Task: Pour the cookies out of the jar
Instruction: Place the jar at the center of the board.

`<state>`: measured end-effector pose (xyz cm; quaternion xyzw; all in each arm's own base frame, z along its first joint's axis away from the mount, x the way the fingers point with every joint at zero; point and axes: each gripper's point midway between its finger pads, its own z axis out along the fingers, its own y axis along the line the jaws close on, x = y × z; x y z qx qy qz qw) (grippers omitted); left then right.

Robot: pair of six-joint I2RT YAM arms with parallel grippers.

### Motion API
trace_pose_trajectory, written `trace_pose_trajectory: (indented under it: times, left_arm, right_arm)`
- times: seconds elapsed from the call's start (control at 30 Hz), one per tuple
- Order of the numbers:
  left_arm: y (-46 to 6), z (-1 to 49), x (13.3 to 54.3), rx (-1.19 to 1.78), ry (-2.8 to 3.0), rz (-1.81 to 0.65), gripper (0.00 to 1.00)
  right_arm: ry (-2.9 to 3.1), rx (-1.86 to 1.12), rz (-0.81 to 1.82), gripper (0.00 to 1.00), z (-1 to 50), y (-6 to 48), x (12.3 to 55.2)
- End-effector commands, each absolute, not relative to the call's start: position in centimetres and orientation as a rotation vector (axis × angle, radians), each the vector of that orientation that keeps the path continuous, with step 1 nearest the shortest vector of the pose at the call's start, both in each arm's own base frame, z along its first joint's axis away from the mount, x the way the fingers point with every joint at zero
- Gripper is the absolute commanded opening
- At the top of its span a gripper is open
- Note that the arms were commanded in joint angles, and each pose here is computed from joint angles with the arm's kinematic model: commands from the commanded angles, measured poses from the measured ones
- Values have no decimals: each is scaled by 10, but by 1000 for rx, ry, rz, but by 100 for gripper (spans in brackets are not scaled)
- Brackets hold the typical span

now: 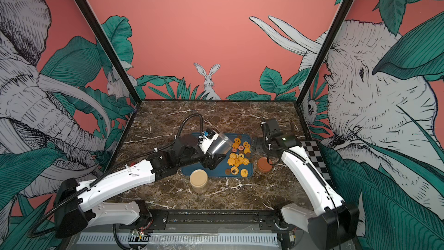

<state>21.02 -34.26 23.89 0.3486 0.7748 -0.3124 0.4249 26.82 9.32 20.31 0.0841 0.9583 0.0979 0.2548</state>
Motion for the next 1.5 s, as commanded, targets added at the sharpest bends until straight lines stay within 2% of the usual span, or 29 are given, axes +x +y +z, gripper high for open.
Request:
trace_pose_trajectory:
  times: [0.0,0.17,0.37,0.73,1.23,1.33,1.37,1.4,1.47]
  left_arm:
    - [-348,274,213,810,1808,-875,0]
    - [-334,277,219,713,1761,-978,0]
    - [-313,283,227,602,1692,-1129,0]
    - [-309,290,213,647,1634,-1161,0]
    - [-313,291,201,720,1602,-1204,0]
    - [-313,288,203,711,1610,-1196,0]
    - [-312,288,203,704,1611,-1194,0]
    - [-311,288,204,699,1611,-1192,0]
    - [-311,285,205,693,1620,-1190,0]
  right_arm:
    - [2558,91,617,99,234,148,255]
    - [2379,-100,1024,99,286,224,245]
    - [2262,-93,1278,99,306,269,246]
    - [2300,-82,1322,99,294,312,255]
    - [2377,-55,1286,97,269,325,251]
    - [2392,-51,1273,90,265,326,250]
    - [2397,-47,1265,85,263,325,251]
    - [2396,-51,1263,79,264,324,250]
    - [2399,-60,1246,58,265,322,249]
